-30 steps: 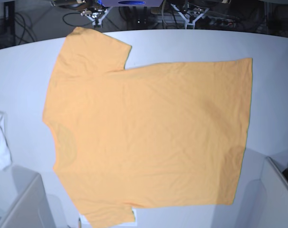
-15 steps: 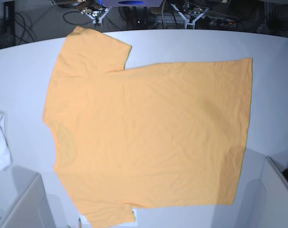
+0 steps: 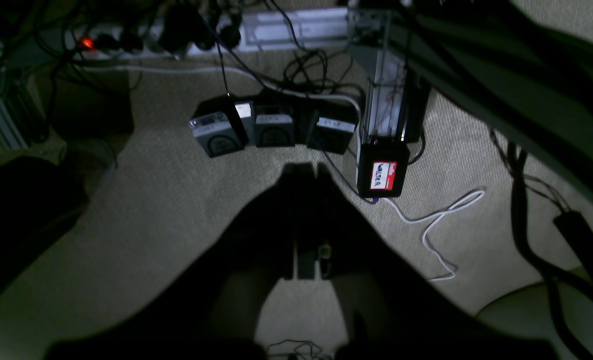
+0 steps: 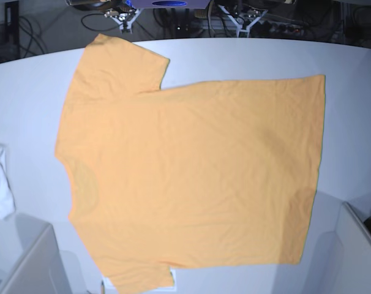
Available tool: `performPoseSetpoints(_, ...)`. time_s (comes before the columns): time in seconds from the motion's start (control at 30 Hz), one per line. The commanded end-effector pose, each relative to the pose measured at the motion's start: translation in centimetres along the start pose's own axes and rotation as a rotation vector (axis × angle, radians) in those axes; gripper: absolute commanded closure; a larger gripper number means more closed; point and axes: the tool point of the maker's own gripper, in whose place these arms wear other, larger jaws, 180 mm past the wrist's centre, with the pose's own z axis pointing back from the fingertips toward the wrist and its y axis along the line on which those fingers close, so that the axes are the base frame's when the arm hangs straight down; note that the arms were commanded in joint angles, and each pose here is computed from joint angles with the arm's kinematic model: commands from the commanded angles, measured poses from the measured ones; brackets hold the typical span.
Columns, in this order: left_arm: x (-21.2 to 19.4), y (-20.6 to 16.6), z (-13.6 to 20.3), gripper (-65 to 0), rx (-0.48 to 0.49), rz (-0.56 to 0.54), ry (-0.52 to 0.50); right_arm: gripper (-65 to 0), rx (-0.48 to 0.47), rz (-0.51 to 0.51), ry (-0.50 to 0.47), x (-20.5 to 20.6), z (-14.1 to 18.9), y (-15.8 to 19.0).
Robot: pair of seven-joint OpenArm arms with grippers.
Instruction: Fold the T-shirt properly
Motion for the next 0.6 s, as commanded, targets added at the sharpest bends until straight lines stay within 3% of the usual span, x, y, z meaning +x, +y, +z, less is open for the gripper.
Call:
performPoseSetpoints(0.0, -0.2, 0.3, 0.0, 0.0, 0.009, 0.001, 0.008, 0.0, -0.010, 0.002, 0.007, -0.3, 0.0, -0.3)
performPoseSetpoints(0.2, -1.5, 1.9, 0.1, 0.0, 0.032, -0.022, 0.024, 0.0, -0.019, 0.000, 0.006, -0.5, 0.0, -0.9)
performPoseSetpoints(0.3, -2.6, 2.9, 0.2, 0.0, 0.047, -0.027, 0.039, 0.0, -0.049, -0.012, -0.010, -1.2, 0.0, -2.8)
performPoseSetpoints(0.57, -3.3, 4.7, 1.2, 0.0, 0.073, -0.037, -0.062, 0.0, -0.067, 0.002, -0.063, -3.6, 0.5, -3.8)
